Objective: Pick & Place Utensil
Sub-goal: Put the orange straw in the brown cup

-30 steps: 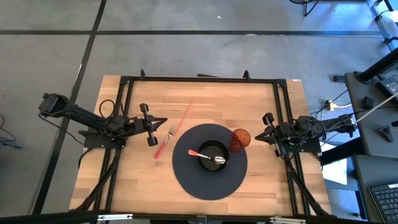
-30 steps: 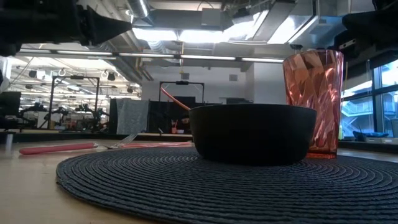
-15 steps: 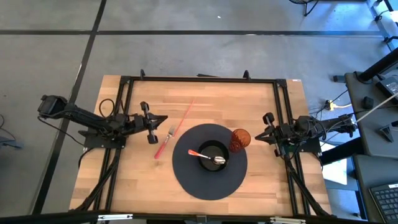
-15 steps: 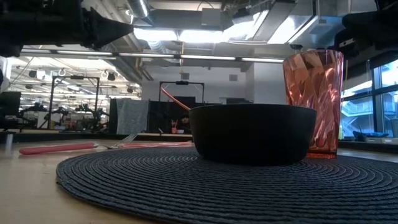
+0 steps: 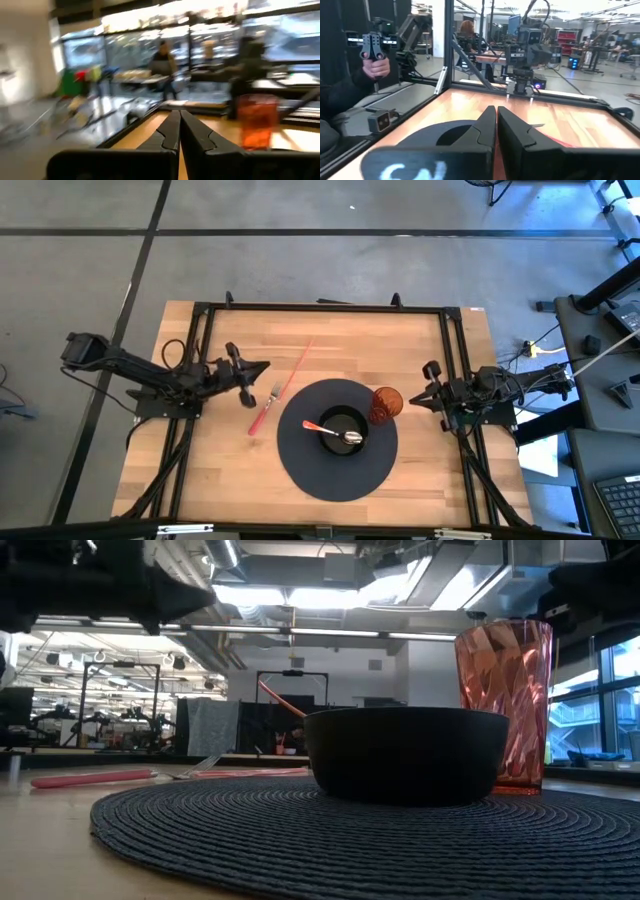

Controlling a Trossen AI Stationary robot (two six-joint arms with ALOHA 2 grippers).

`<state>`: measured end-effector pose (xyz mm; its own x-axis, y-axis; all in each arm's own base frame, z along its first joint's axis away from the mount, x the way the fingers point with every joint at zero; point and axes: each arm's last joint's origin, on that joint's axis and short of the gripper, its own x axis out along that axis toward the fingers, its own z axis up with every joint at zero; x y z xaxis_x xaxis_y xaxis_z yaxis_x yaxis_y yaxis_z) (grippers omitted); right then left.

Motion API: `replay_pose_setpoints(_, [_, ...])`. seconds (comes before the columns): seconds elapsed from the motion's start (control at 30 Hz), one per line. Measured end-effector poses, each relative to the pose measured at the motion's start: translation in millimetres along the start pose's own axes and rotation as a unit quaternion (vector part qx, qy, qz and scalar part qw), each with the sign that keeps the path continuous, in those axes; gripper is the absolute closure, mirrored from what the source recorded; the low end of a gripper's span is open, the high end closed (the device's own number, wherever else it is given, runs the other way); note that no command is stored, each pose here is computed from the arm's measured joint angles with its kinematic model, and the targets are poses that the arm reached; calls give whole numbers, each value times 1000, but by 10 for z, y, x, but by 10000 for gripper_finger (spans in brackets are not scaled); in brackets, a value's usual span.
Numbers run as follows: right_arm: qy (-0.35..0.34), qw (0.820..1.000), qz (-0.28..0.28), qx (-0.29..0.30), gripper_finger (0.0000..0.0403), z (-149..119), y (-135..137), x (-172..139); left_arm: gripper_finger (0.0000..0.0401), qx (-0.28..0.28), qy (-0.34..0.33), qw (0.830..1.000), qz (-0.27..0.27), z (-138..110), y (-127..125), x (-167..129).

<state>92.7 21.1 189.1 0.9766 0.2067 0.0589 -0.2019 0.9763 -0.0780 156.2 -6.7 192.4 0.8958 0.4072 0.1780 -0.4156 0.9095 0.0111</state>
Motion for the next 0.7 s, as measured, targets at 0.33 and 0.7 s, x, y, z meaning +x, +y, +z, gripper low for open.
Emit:
replay_pose_setpoints(0.33, [1,1000,-19,10,386,-1,-11,0,398,-42,194,976,86,-211,-46,343])
replay_pose_setpoints(0.7, [1,1000,-19,14,386,-1,-11,0,371,-15,395,915,78,-180,-102,1269])
